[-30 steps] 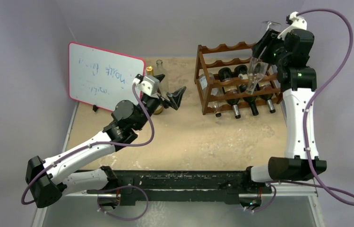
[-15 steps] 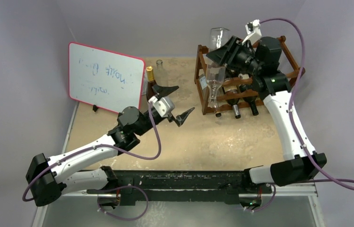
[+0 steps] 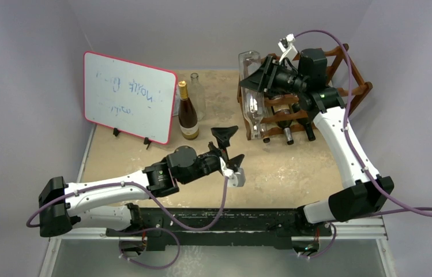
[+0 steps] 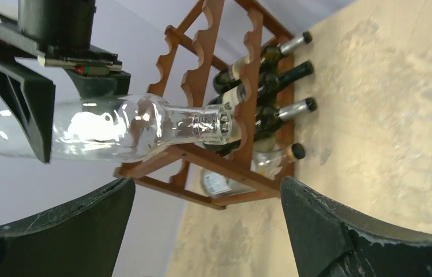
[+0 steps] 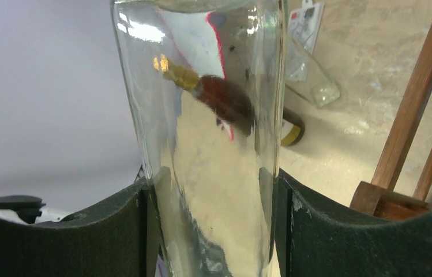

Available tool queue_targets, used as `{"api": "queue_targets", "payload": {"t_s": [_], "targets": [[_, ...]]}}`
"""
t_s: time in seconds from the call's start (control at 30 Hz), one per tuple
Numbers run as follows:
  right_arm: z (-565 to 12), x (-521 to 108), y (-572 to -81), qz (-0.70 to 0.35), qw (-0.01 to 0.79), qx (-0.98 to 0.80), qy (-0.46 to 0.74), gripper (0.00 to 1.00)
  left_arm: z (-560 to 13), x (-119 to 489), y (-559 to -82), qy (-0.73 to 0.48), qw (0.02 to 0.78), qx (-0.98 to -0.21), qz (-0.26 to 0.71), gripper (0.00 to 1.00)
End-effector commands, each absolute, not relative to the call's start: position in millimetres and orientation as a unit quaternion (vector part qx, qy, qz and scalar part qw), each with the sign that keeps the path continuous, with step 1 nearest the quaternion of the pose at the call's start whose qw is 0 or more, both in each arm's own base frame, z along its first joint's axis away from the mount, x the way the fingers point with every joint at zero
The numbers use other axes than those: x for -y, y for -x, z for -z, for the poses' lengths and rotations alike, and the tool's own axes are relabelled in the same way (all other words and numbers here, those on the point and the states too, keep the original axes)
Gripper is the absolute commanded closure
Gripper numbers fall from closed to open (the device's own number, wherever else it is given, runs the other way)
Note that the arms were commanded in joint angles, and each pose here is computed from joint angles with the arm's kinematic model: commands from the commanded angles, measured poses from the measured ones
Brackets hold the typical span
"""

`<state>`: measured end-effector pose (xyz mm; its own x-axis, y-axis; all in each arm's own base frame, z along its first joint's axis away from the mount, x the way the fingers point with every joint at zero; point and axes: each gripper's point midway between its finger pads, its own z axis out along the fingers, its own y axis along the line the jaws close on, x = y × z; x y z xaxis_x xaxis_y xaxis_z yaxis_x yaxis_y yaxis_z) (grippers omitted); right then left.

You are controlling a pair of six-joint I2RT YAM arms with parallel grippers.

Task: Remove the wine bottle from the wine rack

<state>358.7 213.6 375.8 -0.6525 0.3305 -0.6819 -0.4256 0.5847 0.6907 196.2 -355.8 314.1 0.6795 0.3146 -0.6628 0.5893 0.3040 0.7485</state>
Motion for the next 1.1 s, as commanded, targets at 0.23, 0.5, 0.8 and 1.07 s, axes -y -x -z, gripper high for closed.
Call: {"api": "queue_targets", "payload": {"t_s": [0.23,0.5,0.8,1.07], "targets": [[-381.9,-238.3,-323.6,-0.510,0.346,-0.780,0.103,1.00,-358.9,368.4,-198.0,-0.627,0.716,-0.266,-0.150,0.03],[-379.1,-247.4,-309.9,-0.520,0.324,-0.782,0.118,1.00,-350.2,401.0,-193.2,-0.666,0.680,-0.202,-0.231,0.06],[-378.8,-252.1,-296.8,-0.525,0.307,-0.783,0.131,1.00,-350.4,422.9,-206.6,-0.670,0.654,-0.180,-0.301,0.17],[-380.0,-250.2,-288.2,-0.518,0.304,-0.788,0.136,1.00,-346.0,432.2,-214.5,-0.677,0.635,-0.186,-0.323,0.45]]}}
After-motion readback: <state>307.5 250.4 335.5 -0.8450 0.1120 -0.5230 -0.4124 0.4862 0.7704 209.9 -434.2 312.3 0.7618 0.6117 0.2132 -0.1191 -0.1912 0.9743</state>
